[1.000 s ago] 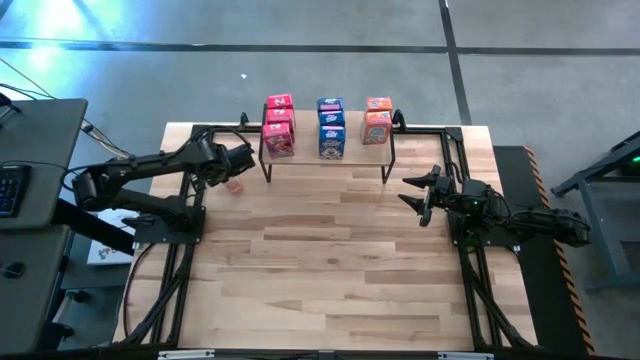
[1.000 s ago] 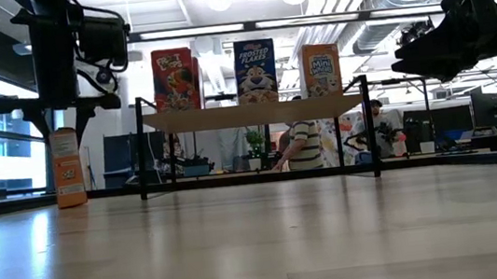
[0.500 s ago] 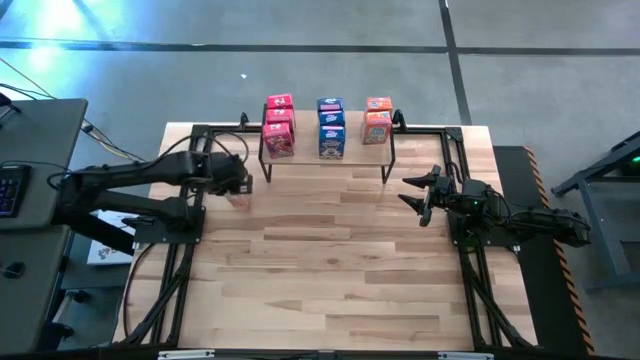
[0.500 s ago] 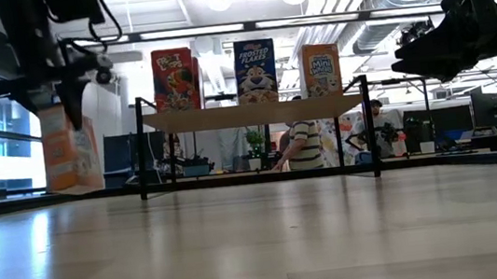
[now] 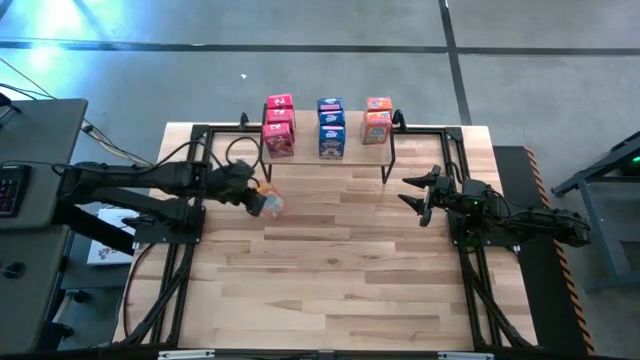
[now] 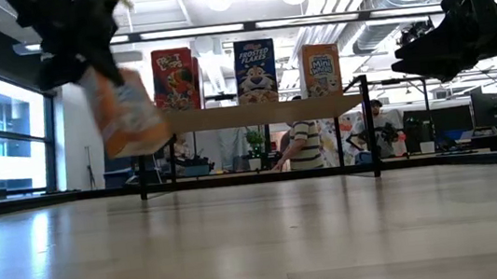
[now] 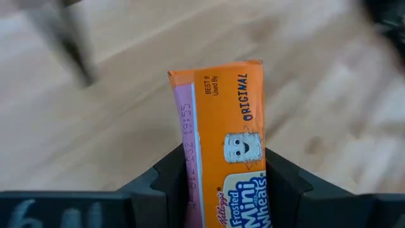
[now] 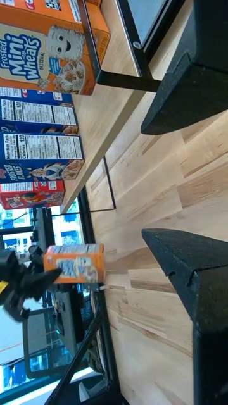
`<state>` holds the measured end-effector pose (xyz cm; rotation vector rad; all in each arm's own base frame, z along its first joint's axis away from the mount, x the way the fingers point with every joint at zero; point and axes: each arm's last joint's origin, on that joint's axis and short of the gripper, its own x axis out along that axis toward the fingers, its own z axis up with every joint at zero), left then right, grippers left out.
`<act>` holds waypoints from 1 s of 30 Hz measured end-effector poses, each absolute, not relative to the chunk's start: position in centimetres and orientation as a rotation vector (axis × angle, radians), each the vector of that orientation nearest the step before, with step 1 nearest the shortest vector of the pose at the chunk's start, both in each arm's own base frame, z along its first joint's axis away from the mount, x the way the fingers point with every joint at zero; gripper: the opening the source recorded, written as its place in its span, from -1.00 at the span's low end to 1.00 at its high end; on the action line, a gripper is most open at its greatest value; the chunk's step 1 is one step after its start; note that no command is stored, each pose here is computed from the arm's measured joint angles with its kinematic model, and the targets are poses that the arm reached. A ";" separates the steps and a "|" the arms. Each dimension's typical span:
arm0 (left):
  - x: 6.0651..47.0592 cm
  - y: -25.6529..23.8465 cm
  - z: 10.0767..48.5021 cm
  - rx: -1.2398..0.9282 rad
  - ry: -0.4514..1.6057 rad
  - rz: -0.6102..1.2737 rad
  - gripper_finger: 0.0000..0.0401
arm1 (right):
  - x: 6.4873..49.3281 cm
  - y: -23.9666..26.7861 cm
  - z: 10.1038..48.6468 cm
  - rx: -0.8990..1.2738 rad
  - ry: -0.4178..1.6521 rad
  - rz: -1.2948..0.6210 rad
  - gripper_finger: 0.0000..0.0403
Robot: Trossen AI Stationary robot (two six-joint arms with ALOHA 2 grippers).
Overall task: Stack cereal on shelf
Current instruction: Put the orange cereal box on the shelf
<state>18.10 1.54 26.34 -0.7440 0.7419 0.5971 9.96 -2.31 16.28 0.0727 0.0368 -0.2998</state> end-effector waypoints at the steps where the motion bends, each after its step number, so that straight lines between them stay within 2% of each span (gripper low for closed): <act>1: 18.4 1.3 26.5 -0.711 0.728 0.552 -0.31 | 10.0 -2.3 16.3 0.073 0.037 -0.300 0.23; 4: 19.5 0.6 27.0 -0.601 0.685 0.418 -0.31 | 10.0 -2.3 16.3 0.073 0.037 -0.300 0.23; 10: 21.0 -0.5 27.4 -0.444 0.607 0.279 -0.31 | 10.0 -2.3 16.3 0.073 0.037 -0.300 0.23; 30: 24.8 -1.9 25.1 -0.176 0.634 0.148 -0.31 | 10.0 -2.3 16.3 0.073 0.037 -0.300 0.23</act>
